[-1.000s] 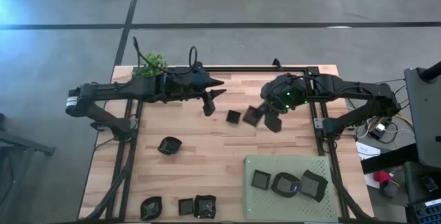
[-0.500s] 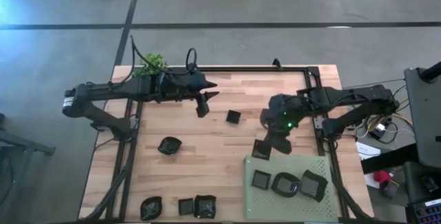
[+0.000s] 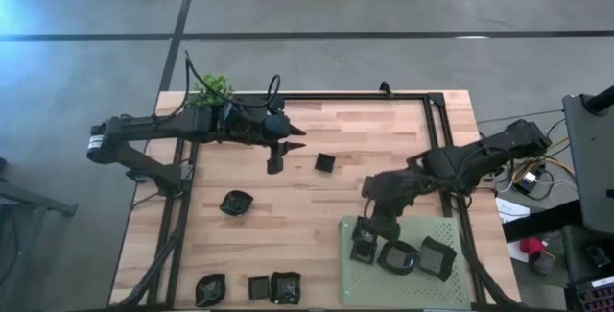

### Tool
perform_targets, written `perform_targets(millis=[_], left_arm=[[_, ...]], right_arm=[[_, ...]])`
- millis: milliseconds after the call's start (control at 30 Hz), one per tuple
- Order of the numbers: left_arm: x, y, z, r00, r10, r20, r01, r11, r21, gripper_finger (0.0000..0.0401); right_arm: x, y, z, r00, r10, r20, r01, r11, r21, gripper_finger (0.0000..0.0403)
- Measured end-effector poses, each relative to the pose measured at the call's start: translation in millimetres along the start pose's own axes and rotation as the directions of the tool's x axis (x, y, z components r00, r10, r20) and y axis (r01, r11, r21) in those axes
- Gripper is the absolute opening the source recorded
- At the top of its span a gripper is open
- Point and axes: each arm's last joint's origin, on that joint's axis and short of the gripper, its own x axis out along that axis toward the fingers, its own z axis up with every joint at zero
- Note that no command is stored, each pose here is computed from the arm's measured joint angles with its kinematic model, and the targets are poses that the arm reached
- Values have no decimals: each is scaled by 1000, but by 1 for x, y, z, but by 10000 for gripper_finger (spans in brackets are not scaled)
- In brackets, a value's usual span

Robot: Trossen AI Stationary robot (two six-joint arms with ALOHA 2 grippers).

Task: Pick & Place Mini shaped plates
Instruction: Stack the square plate in the square plate on the shelf

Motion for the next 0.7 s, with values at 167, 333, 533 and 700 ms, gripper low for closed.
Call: perform_targets(millis=[167,333,533,700], left_arm=[[0,0,-1,1000,2,-6,-2,1000,16,128],[0,0,-1,1000,2,-9,-2,1000,27,128],[0,0,-1,1000,2,-9,-2,999,46,128],[0,0,-1,1000,2,-11,-1,999,46,128]], right_arm=[[18,6,-6,998,-26,-55,28,999,19,8],[38,9,-9,992,-55,-113,57,998,13,8],[51,12,-4,990,-27,-137,27,1000,-2,8],[52,13,-4,990,-25,-137,29,999,25,12]])
